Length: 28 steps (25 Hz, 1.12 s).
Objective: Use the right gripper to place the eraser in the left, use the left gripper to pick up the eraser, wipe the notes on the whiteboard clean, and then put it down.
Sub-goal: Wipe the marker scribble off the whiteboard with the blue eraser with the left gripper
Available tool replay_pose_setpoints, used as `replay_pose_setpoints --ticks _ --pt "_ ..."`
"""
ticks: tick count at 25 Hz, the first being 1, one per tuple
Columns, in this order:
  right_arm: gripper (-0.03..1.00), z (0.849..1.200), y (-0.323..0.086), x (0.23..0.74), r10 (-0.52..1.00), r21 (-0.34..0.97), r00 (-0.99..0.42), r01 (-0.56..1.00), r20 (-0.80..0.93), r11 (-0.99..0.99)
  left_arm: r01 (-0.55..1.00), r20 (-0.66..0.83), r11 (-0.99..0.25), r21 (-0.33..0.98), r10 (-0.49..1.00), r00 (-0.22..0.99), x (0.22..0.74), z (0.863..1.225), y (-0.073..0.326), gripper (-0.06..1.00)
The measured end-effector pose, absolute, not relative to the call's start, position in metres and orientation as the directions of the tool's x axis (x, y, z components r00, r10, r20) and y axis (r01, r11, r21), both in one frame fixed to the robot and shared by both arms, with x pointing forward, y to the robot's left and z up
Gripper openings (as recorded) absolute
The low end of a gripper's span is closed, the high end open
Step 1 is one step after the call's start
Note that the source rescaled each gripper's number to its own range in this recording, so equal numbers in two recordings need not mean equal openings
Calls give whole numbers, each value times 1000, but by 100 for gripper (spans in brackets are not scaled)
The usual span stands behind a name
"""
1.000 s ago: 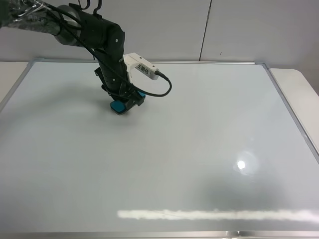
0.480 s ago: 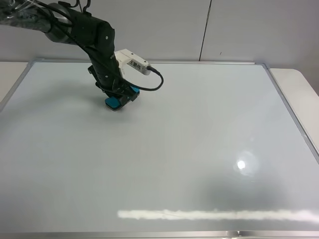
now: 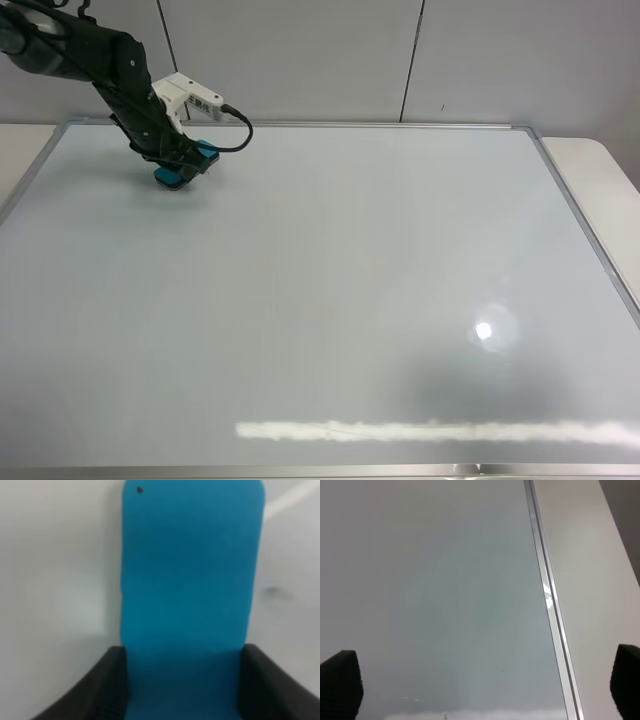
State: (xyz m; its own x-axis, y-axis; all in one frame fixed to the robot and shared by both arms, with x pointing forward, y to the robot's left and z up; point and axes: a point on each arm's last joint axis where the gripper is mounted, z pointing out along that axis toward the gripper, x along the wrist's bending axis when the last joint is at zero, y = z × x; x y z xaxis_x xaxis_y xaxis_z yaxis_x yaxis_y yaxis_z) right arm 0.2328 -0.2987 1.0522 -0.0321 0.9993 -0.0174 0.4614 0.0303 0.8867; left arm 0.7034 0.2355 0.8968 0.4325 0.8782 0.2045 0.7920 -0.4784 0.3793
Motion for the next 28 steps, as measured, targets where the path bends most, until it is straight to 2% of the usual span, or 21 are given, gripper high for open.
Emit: replay_pose_setpoints --ticks 5,10,20,28 --pt "100 1052 -299 233 999 887 -32 461 -17 30 802 206 -476 361 879 429 703 896 244 3" --pt "100 1052 -299 233 999 887 -32 461 -17 30 792 211 -517 324 856 473 698 895 229 3" --pt "100 1052 -299 233 999 887 -32 461 -17 30 721 156 -641 262 766 624 668 894 141 3" --pt "100 1052 -299 233 999 887 -32 461 -17 30 726 107 -631 273 770 629 649 893 99 3"
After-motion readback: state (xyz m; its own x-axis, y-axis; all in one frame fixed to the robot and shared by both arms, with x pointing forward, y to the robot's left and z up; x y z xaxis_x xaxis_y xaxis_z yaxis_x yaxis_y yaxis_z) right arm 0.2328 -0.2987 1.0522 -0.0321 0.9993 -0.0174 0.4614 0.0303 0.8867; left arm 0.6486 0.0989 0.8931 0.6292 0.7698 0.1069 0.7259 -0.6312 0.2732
